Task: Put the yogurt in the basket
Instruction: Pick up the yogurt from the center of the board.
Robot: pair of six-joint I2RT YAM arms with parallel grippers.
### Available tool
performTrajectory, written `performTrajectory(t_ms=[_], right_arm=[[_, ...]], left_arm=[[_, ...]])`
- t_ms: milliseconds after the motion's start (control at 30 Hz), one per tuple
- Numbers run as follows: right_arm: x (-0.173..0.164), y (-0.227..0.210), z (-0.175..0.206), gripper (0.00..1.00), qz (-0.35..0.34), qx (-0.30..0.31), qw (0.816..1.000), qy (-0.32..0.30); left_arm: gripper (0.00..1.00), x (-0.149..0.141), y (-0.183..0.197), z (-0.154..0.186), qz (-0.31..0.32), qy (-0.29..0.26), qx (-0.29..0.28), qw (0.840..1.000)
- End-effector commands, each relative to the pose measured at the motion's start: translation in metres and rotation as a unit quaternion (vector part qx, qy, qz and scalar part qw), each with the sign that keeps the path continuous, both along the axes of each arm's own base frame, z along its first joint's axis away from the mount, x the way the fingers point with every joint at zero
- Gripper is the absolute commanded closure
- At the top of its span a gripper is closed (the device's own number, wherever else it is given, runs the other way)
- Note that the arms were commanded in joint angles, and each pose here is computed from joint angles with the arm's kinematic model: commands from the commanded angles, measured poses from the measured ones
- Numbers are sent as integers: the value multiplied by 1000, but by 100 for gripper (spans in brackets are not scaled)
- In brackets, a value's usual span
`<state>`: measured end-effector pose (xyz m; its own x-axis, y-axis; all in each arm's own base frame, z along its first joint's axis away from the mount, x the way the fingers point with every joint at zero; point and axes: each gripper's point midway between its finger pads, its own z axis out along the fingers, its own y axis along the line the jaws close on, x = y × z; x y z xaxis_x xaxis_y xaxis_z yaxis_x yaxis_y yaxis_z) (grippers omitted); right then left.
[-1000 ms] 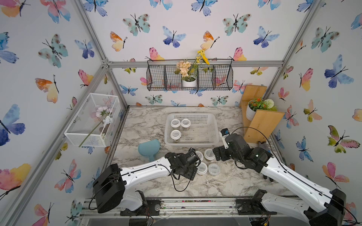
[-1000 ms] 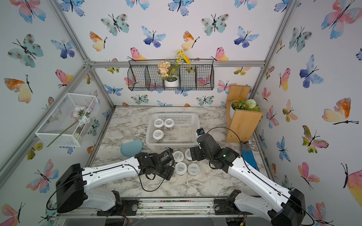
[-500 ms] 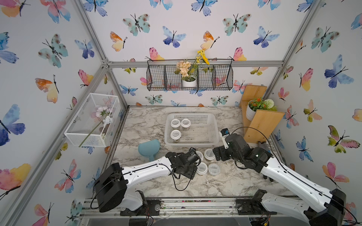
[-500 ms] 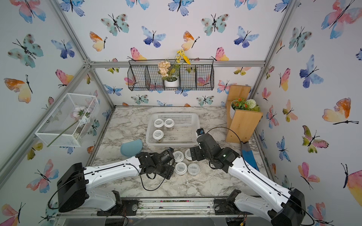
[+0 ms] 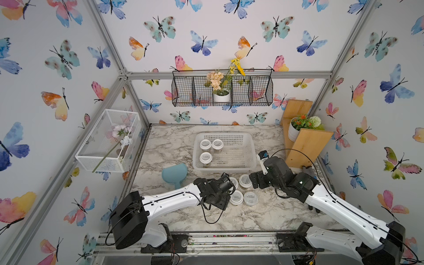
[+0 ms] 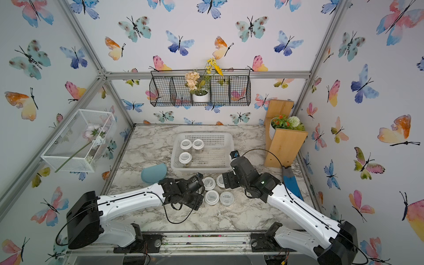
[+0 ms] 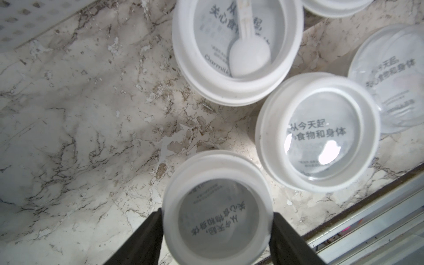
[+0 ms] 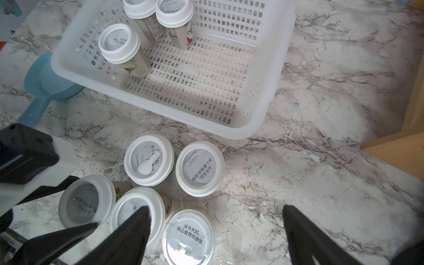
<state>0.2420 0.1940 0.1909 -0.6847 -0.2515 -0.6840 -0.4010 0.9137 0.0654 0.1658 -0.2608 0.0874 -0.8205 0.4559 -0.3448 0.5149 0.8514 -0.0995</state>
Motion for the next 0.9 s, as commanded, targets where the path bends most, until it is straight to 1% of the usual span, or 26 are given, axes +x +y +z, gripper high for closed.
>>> performTrajectory(t_ms=[0, 267, 567, 633, 867], right_arm=[[-2, -1, -3, 7, 0, -4, 1000, 5], [-2, 0, -4, 7, 1, -4, 1000, 6], [-2, 1, -5, 7, 3, -4, 1000, 8], [-2, 1, -5, 7, 3, -5, 1000, 9], [-2, 1, -5, 7, 3, -4, 1000, 9]], left_arm=[[31, 6, 6, 22, 6, -20, 0, 1000], [31, 13, 13, 63, 10, -48, 9, 999], [31, 26, 7, 114, 18, -64, -13, 998], [31, 33, 5, 127, 16, -72, -14, 997], [31, 62, -1, 153, 13, -92, -12, 996]])
